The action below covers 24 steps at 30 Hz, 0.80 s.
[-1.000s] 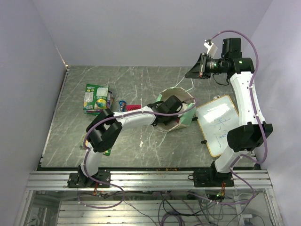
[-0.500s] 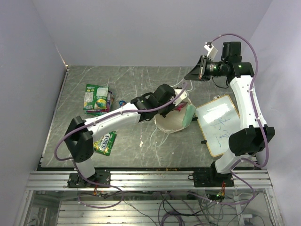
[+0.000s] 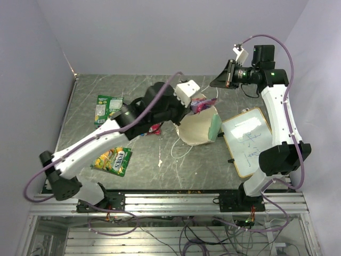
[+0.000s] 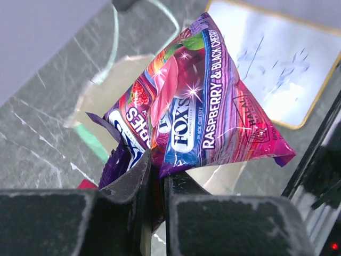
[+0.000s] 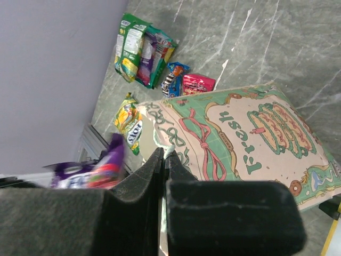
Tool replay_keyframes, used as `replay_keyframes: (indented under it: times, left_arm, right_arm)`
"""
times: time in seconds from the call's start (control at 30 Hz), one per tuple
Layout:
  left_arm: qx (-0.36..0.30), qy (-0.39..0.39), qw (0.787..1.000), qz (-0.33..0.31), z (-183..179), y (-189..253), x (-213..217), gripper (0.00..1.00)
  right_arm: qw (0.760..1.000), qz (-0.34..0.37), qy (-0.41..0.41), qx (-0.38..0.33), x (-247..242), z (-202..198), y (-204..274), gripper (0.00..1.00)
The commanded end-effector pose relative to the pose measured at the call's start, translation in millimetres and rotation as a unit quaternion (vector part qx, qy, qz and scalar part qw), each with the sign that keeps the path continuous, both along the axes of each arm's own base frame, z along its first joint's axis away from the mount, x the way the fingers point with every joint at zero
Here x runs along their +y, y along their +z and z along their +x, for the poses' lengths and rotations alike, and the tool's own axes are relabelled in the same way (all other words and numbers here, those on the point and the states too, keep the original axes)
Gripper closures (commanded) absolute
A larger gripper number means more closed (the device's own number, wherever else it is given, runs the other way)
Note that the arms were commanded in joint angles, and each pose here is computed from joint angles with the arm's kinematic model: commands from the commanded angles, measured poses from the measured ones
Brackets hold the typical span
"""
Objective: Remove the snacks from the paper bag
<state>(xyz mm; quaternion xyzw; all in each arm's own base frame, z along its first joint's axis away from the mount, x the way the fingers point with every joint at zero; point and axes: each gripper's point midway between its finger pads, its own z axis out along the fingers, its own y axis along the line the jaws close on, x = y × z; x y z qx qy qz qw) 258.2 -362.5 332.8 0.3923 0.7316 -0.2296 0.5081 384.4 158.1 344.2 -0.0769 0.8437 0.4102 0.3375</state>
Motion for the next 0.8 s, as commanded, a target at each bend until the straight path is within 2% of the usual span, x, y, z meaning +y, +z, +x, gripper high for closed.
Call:
replay_keyframes:
  times: [0.0, 0.07, 0.13, 0.27, 0.33, 0.4, 0.43, 0.47, 0.5, 0.57, 0.67, 0.7, 0.77]
  left_arm:
    - [-0.046, 0.036, 0.992, -0.116, -10, 81, 25, 0.93]
    - [-0.061, 0.109, 0.984, -0.124, -1, 86, 57, 0.93]
    - [-0.061, 0.243, 0.958, -0.139, 13, 86, 106, 0.93]
    - [-0.021, 0.486, 0.863, -0.132, 13, 54, 198, 0.93]
    - [0.007, 0.562, 0.819, -0.115, 4, 30, 225, 0.93]
    - [0.026, 0.61, 0.788, -0.079, -6, 3, 241, 0.93]
    - [0.042, 0.64, 0.764, -0.074, -12, -12, 249, 0.93]
    - [0.069, 0.65, 0.755, -0.058, -14, -31, 250, 0.93]
    - [0.105, 0.668, 0.734, -0.067, -16, -49, 253, 0.93]
    - [0.184, 0.708, 0.678, -0.072, -27, -91, 264, 0.93]
    - [0.25, 0.769, 0.586, -0.053, -46, -143, 296, 0.93]
    - [0.252, 0.783, 0.566, -0.056, -49, -149, 304, 0.93]
    - [0.246, 0.801, 0.542, -0.059, -53, -158, 318, 0.93]
  right_arm:
    - [1.0, -0.001, -0.001, -0.008, -1, 8, 0, 1.0]
    - [1.0, 0.001, 0.001, -0.006, -1, 7, -1, 1.0]
    - [1.0, 0.003, 0.003, -0.004, 0, 8, -2, 1.0]
    - [1.0, 0.007, 0.008, -0.002, 2, 8, -3, 1.0]
    - [1.0, 0.008, 0.011, -0.002, 4, 9, -3, 1.0]
    - [1.0, 0.008, 0.014, 0.0, 5, 8, -3, 1.0]
    - [1.0, 0.008, 0.016, 0.002, 6, 7, -5, 1.0]
    - [1.0, 0.008, 0.017, 0.002, 6, 7, -5, 1.0]
    - [1.0, 0.008, 0.018, 0.003, 7, 6, -6, 1.0]
    - [1.0, 0.009, 0.021, 0.005, 8, 5, -8, 1.0]
    - [1.0, 0.009, 0.022, 0.007, 8, 4, -10, 1.0]
    - [1.0, 0.008, 0.022, 0.008, 8, 3, -10, 1.0]
    - [1.0, 0.006, 0.023, 0.01, 9, 1, -13, 1.0]
